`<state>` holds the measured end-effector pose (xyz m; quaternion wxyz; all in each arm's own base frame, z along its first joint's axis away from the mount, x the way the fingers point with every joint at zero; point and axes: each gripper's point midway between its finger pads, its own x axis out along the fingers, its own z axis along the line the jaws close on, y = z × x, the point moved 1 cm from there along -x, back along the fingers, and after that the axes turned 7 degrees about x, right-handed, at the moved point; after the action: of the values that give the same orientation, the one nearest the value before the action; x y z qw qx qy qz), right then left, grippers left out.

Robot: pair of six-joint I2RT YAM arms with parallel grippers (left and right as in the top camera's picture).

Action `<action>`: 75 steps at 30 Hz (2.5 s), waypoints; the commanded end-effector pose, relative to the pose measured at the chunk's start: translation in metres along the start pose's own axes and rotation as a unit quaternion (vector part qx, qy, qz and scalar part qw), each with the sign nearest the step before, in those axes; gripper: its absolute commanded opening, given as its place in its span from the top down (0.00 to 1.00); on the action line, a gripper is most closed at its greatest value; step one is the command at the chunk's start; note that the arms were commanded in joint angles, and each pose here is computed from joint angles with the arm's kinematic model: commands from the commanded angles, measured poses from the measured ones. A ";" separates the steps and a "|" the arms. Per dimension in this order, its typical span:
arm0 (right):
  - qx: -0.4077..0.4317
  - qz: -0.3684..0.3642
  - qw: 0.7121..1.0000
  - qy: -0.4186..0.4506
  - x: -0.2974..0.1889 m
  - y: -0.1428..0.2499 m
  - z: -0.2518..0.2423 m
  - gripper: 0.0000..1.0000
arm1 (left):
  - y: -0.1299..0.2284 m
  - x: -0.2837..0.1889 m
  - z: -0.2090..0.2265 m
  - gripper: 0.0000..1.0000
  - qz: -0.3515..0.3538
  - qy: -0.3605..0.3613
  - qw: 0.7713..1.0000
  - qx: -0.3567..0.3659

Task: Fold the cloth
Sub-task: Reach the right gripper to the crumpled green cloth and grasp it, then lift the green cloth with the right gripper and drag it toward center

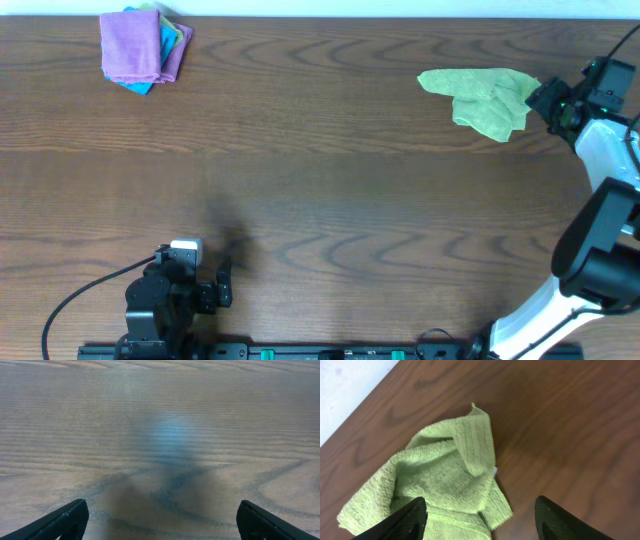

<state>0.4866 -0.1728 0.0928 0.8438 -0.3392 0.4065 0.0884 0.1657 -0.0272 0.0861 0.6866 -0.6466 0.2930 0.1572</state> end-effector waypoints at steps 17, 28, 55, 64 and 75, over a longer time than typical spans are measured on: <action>0.079 0.054 0.994 -0.056 0.046 0.027 0.006 0.98 | 0.004 0.001 -0.001 0.04 0.006 0.001 1.000 -0.001; 0.007 0.094 0.956 -0.277 -0.002 0.019 0.124 0.98 | 0.004 0.001 -0.001 0.04 0.006 0.002 1.000 0.000; -0.450 0.241 0.766 -0.391 -0.343 0.266 0.289 0.99 | 0.004 0.001 -0.001 0.04 0.006 0.002 1.000 0.000; -0.469 0.220 0.805 -0.289 -0.383 0.240 0.219 0.99 | 0.004 0.001 -0.001 0.04 0.006 0.002 1.000 0.000; -0.546 0.282 0.704 -0.356 -0.381 0.351 0.262 0.99 | 0.004 0.001 -0.001 0.04 0.006 0.002 1.000 0.000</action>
<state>0.2620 0.2999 0.3091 0.5447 -0.5437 0.0695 0.6347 0.1657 -0.0272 0.0861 0.6866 -0.6466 0.2930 0.1572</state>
